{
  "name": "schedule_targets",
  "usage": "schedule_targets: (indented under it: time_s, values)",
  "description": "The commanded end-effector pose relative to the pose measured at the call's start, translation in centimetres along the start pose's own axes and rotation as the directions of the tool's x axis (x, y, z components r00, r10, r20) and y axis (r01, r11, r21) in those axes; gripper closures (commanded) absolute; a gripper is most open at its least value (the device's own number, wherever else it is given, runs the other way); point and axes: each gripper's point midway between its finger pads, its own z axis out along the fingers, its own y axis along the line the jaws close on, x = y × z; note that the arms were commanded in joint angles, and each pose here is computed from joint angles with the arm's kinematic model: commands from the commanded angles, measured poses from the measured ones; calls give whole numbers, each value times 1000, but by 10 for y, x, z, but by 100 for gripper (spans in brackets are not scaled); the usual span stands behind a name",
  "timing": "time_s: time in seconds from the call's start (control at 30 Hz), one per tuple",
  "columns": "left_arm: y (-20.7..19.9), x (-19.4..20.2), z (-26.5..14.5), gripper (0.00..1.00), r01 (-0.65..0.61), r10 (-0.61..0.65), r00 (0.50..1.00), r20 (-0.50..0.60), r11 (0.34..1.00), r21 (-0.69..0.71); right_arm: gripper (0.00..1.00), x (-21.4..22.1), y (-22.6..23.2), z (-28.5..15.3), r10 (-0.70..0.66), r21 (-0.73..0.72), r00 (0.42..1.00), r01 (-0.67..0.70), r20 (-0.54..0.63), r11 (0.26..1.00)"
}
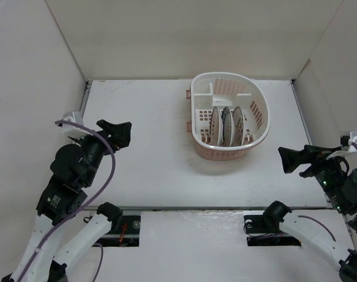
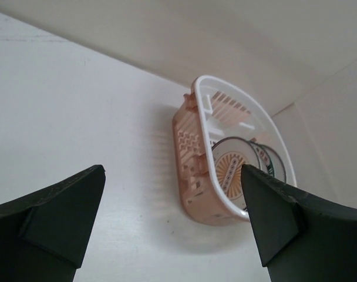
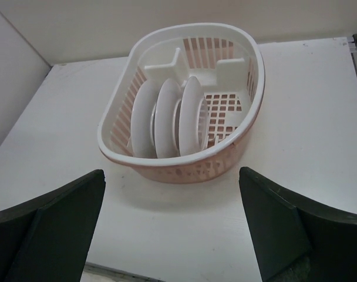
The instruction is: Load the plates into the dish rack
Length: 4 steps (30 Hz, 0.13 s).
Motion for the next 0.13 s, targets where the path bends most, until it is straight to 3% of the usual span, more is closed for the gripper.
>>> schedule_targets:
  time_s: [0.0,0.1]
  values:
    - [5,17,3,0,-47,47,998,-51,999,3,0,-8,-8,-10,15,23,1000,-16,22,1000]
    - [11,26,6,0,-64,63,995,-71,998,-8,0,-11,-10,-11,19,30,999,-20,32,999]
